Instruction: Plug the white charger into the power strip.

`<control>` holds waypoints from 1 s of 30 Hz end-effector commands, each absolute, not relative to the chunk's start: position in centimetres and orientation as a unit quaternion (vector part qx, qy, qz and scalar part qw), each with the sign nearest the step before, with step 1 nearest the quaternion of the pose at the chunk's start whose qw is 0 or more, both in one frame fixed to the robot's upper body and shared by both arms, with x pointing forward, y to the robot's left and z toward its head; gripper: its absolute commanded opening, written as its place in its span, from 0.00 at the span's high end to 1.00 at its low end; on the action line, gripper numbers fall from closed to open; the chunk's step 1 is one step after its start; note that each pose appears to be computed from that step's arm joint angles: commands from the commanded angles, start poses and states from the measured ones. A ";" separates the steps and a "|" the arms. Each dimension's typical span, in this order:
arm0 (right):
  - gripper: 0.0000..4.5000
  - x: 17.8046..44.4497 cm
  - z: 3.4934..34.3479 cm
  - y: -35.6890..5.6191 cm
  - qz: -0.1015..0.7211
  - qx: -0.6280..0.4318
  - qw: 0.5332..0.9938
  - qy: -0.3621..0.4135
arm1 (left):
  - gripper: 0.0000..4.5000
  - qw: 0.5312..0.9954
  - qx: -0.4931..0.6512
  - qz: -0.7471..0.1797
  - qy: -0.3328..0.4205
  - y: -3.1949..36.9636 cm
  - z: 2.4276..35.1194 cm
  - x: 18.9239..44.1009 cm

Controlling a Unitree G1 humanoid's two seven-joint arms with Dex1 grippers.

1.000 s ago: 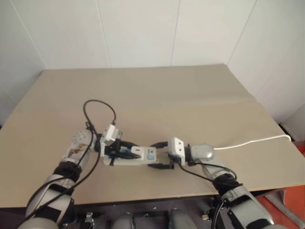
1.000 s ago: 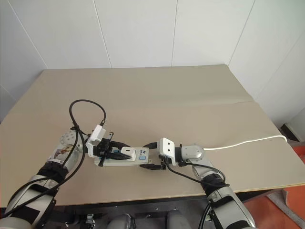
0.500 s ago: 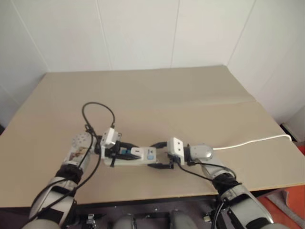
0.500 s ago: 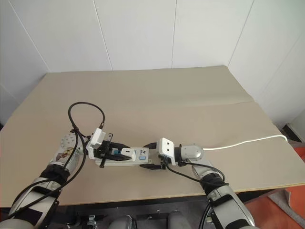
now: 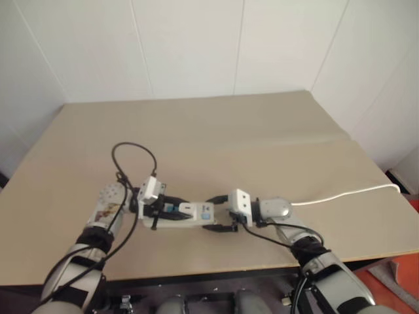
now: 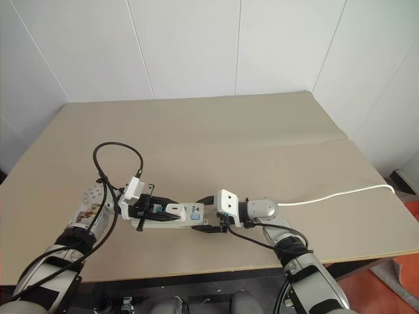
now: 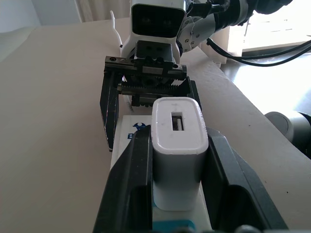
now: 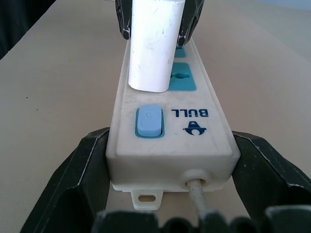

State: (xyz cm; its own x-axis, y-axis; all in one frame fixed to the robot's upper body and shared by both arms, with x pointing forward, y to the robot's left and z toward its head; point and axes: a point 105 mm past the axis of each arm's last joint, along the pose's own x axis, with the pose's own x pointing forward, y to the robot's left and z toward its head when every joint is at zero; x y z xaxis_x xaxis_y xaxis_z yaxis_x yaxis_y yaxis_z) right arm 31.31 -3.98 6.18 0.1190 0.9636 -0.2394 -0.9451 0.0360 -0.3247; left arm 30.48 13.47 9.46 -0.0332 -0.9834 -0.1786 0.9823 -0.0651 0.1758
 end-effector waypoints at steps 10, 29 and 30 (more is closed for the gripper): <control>0.24 30.7 2.6 -6.2 0.661 -0.235 0.710 0.058 | 0.01 0.695 0.145 -0.698 0.095 16.5 6.5 29.9; 0.01 31.1 8.2 -10.0 0.643 -0.235 0.729 0.029 | 0.00 0.775 0.111 -0.621 0.018 22.8 16.7 30.6; 0.01 30.8 8.9 -10.7 0.641 -0.238 0.729 0.027 | 0.00 0.781 0.109 -0.615 0.016 23.5 17.5 30.3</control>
State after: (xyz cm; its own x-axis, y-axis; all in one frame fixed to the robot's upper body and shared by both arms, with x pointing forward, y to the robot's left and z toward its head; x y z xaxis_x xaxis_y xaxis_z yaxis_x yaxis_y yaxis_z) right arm 30.94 -8.83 8.34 0.1506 0.9340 -0.3239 -0.9452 0.0400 -0.3241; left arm 30.63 22.69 14.85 0.2201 -0.9512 -0.2165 0.9737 0.2007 0.1079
